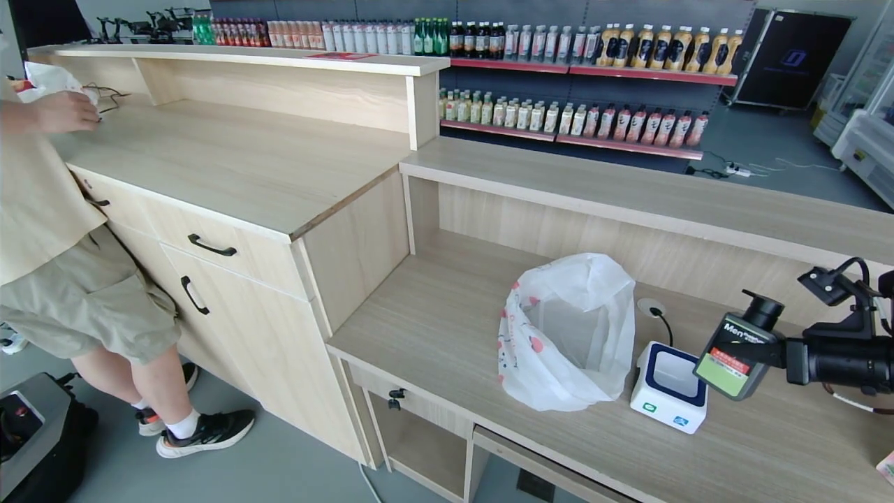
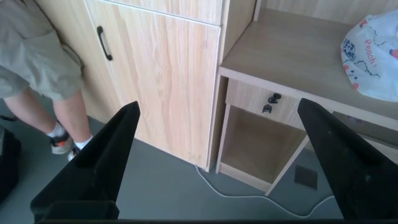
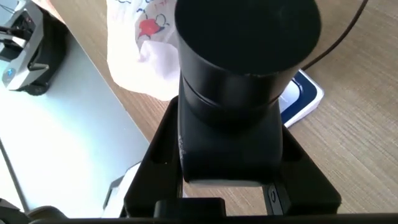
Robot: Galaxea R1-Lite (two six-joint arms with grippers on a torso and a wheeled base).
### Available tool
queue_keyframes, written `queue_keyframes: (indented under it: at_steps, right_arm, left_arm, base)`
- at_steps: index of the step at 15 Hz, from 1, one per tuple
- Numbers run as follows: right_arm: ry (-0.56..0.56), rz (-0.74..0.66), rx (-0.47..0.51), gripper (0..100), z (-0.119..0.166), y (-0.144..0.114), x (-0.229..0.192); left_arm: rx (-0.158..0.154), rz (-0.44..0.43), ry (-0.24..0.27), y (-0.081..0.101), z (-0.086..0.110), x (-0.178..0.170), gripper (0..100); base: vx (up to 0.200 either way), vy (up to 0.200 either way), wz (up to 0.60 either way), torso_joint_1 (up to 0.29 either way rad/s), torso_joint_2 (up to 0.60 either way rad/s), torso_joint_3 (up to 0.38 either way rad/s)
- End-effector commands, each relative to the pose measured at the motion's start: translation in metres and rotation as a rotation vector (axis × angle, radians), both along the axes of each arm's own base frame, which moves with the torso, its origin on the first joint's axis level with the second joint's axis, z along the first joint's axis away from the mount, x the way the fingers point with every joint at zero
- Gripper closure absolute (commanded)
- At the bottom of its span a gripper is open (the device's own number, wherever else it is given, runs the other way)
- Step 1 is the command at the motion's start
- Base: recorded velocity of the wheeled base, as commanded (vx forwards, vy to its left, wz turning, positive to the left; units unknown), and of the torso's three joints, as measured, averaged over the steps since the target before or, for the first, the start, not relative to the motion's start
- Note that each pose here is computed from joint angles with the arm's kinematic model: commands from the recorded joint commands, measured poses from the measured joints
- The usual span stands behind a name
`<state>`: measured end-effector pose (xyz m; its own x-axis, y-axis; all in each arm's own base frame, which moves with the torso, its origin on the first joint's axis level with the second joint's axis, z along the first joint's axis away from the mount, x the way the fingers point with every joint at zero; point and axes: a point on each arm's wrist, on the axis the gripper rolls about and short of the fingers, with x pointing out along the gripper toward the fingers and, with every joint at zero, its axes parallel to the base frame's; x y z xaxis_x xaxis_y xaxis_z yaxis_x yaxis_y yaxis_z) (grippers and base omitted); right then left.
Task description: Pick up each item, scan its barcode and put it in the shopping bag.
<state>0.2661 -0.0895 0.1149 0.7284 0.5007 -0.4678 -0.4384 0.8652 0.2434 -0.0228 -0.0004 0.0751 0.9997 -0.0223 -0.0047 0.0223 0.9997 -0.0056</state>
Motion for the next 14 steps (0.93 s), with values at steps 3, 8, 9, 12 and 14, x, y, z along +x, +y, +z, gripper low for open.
queue_keyframes:
  at_steps: [3, 8, 9, 12, 14]
  right_arm:
    - [0.02, 0.02, 0.026, 100, -0.009, -0.002, 0.007]
    - [0.006, 0.073, 0.023, 100, -0.017, -0.003, 0.013]
    - [-0.009, 0.09, 0.012, 100, -0.018, -0.004, 0.014]
    - [-0.034, 0.125, 0.028, 100, -0.018, -0.006, 0.018]
    - [-0.023, 0.131, 0.035, 100, -0.023, -0.006, 0.02]
  left_arm:
    - [-0.001, -0.001, 0.001, 0.0, 0.0, 0.0, 0]
    - [-0.001, -0.001, 0.001, 0.0, 0.0, 0.0, 0]
    - [-0.001, -0.001, 0.001, 0.0, 0.0, 0.0, 0]
    - [-0.001, -0.001, 0.001, 0.0, 0.0, 0.0, 0]
    - [-0.001, -0.001, 0.001, 0.0, 0.0, 0.0, 0]
  base:
    - [0.0, 0.0, 0.0, 0.0, 0.0, 0.0]
    - [0.0, 0.0, 0.0, 0.0, 0.0, 0.0]
    - [0.0, 0.0, 0.0, 0.0, 0.0, 0.0]
    - [0.0, 0.0, 0.0, 0.0, 0.0, 0.0]
    - [0.0, 0.0, 0.0, 0.0, 0.0, 0.0]
